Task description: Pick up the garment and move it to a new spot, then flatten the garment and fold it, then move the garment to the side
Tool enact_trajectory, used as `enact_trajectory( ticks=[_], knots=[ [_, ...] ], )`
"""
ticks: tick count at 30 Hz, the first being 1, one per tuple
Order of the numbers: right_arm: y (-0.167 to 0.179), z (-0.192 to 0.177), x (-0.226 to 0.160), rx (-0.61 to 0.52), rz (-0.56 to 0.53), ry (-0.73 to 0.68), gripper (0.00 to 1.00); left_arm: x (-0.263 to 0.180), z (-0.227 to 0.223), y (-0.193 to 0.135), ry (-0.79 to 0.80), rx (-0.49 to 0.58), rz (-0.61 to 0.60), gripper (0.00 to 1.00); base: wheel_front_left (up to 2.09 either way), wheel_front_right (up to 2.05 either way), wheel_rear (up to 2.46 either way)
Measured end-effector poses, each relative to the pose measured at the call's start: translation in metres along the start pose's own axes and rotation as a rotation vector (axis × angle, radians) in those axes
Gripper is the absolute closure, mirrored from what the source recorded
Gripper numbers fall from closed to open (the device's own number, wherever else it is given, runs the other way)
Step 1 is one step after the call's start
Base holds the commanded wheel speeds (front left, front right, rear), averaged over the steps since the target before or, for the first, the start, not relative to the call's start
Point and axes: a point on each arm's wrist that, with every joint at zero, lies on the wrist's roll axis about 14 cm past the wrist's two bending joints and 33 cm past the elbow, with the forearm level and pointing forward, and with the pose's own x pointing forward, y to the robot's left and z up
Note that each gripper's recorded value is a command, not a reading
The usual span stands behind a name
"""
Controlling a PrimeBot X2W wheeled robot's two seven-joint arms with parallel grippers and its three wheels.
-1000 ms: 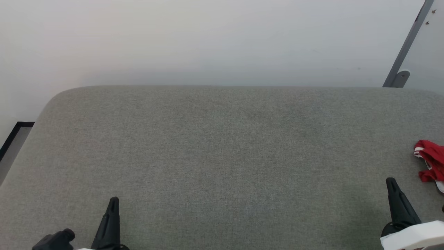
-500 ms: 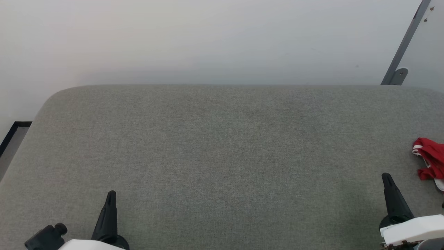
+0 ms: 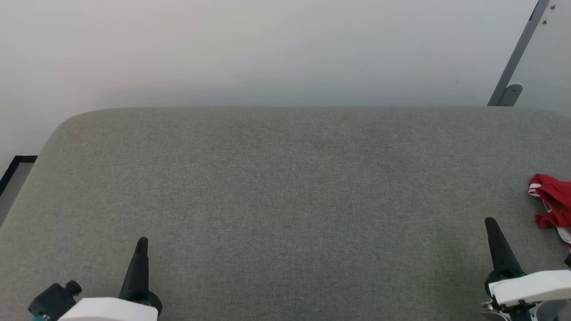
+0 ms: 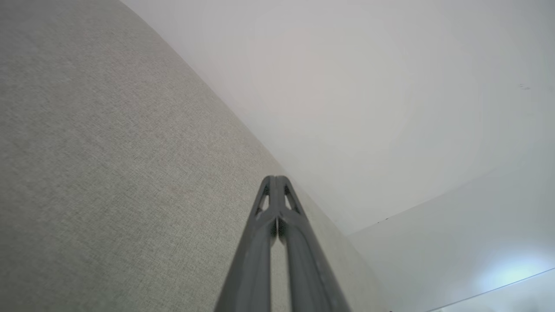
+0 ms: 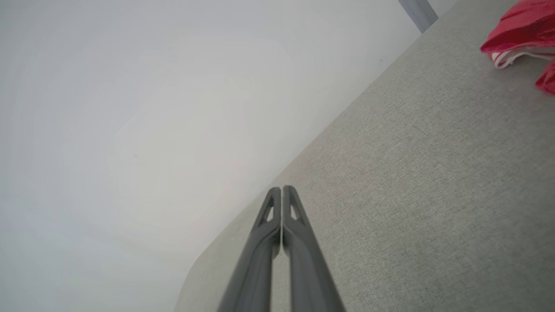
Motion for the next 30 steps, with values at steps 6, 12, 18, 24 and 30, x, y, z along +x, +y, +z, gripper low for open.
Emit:
enact_trajectory(
  ticks=[6,12,18,24,30],
  knots=[
    [0.0,-0.001,0.001,0.066,-0.003,0.001,1.0,0.005,0.001,-0.001,0.002,-0.066,0.002,1.0,0.0,0.0,0.0],
    [0.004,-0.001,0.005,0.131,0.006,-0.002,1.0,0.009,0.001,-0.002,0.005,-0.128,0.002,1.0,0.0,0.0,0.0],
    [0.001,-0.004,0.005,0.182,-0.004,0.003,1.0,0.012,0.001,-0.002,0.007,-0.182,0.006,1.0,0.0,0.0,0.0],
    [0.004,-0.004,0.008,0.25,0.003,0.0,1.0,0.016,0.0,-0.003,0.014,-0.247,0.006,1.0,0.0,0.0,0.0],
    [0.004,-0.005,0.009,0.293,0.001,0.001,1.0,0.02,0.001,-0.006,0.017,-0.294,-0.001,1.0,0.0,0.0,0.0]
  ],
)
